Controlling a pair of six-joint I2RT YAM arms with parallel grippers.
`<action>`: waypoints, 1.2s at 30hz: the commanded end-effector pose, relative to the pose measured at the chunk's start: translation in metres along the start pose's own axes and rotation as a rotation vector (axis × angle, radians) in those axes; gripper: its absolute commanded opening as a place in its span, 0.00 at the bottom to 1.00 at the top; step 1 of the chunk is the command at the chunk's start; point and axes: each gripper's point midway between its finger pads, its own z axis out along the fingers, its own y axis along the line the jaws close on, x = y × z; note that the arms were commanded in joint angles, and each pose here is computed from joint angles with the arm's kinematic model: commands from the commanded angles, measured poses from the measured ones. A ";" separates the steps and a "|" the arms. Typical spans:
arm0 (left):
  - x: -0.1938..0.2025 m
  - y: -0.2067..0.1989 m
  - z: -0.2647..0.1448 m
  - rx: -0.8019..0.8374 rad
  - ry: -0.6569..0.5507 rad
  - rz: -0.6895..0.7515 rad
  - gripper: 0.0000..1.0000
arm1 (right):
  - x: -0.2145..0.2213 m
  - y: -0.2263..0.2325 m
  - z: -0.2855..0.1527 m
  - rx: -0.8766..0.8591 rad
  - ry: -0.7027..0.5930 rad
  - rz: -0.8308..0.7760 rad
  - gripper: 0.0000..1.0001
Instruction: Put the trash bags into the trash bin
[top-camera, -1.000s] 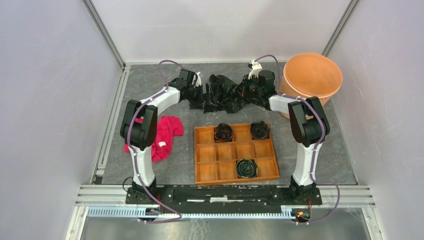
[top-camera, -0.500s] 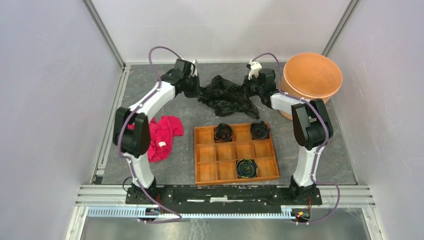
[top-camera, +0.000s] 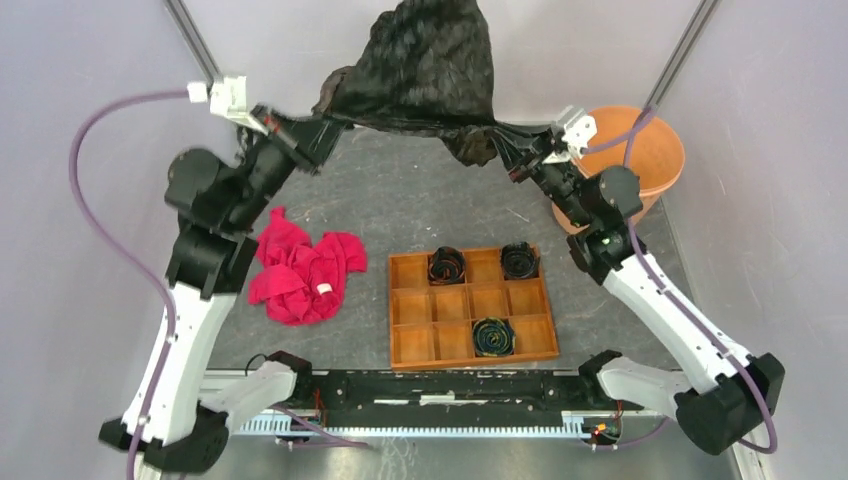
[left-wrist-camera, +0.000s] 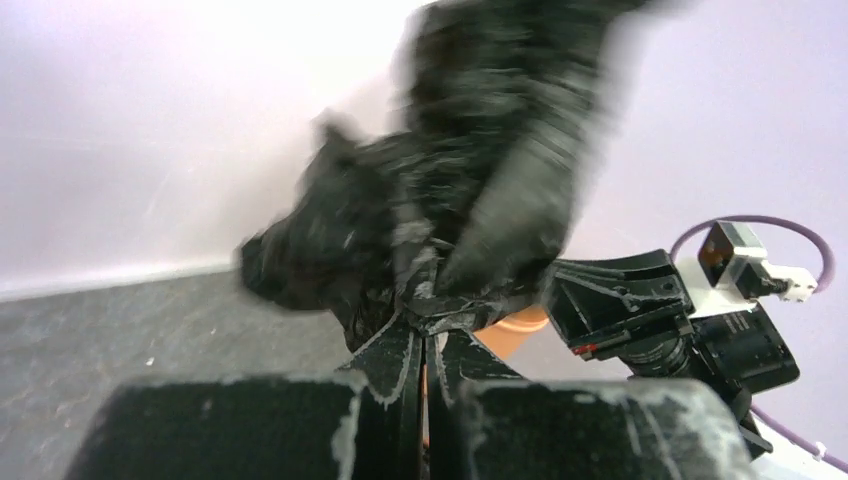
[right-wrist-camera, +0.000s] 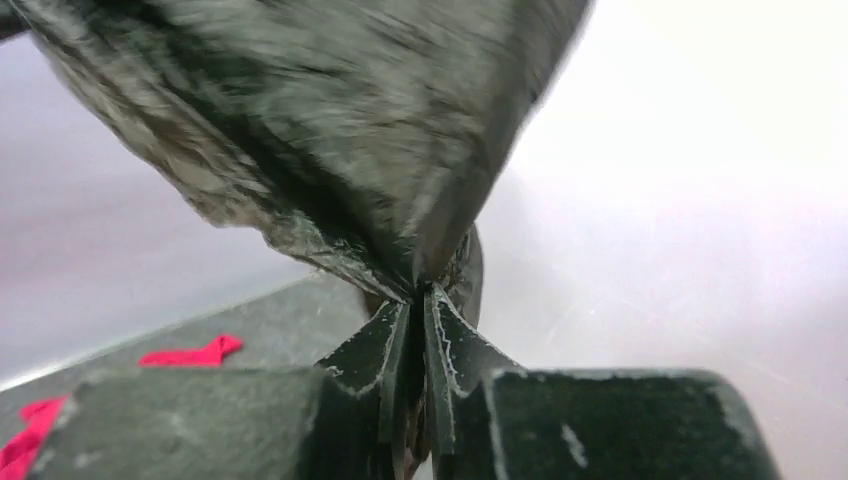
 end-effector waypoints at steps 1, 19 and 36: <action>0.135 0.111 -0.001 -0.340 0.205 -0.175 0.02 | 0.137 -0.010 -0.006 0.066 0.174 0.070 0.13; 0.146 0.118 0.017 -0.346 0.322 -0.169 0.02 | 0.216 -0.017 -0.001 0.063 0.413 -0.009 0.23; 0.154 0.077 0.018 -0.110 0.491 -0.120 0.02 | 0.220 0.061 0.027 -0.385 0.275 -0.093 0.90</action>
